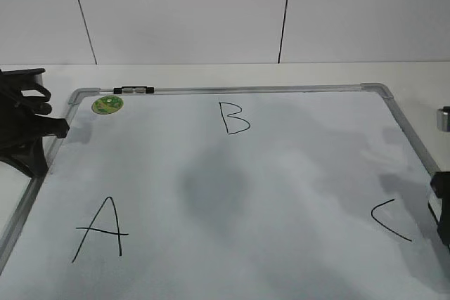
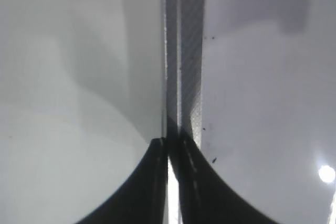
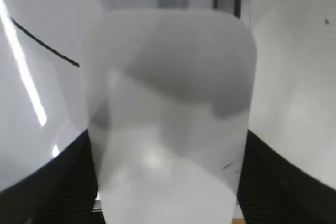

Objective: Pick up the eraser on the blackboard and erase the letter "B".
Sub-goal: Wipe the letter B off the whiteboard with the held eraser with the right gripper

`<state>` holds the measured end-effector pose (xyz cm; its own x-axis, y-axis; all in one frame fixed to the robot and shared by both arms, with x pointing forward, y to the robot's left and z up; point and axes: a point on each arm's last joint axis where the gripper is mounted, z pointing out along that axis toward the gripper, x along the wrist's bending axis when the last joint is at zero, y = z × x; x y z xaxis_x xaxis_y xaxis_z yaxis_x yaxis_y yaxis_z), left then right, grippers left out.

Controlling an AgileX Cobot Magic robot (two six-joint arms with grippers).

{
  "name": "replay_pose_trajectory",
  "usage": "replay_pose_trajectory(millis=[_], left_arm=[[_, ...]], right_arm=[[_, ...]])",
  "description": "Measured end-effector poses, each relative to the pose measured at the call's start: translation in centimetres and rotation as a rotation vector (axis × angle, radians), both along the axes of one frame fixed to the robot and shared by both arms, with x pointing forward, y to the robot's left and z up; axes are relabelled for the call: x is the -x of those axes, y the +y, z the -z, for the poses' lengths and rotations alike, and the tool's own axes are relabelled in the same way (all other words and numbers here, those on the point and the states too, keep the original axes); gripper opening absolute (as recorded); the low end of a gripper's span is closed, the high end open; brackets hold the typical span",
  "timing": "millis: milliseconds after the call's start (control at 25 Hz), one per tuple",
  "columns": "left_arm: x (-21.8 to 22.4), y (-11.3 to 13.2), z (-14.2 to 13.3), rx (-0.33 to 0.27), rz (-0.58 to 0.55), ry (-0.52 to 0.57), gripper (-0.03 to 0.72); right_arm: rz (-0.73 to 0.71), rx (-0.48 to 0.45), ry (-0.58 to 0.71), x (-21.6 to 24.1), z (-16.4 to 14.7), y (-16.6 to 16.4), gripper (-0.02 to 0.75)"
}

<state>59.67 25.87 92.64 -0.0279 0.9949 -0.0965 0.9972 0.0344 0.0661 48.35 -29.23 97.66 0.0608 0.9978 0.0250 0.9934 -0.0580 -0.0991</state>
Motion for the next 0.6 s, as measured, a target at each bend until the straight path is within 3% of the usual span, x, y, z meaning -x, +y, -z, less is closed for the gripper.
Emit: replay_pose_trajectory(millis=[360, 600], left_arm=[[0.0, 0.0, 0.0, 0.000, 0.000, 0.001, 0.034], [0.0, 0.0, 0.0, 0.000, 0.000, 0.002, 0.034]], right_arm=[[0.009, -0.088, -0.083, -4.2, -4.1, 1.8, 0.539], [-0.096, -0.091, -0.149, -8.7, -5.1, 6.6, 0.539]])
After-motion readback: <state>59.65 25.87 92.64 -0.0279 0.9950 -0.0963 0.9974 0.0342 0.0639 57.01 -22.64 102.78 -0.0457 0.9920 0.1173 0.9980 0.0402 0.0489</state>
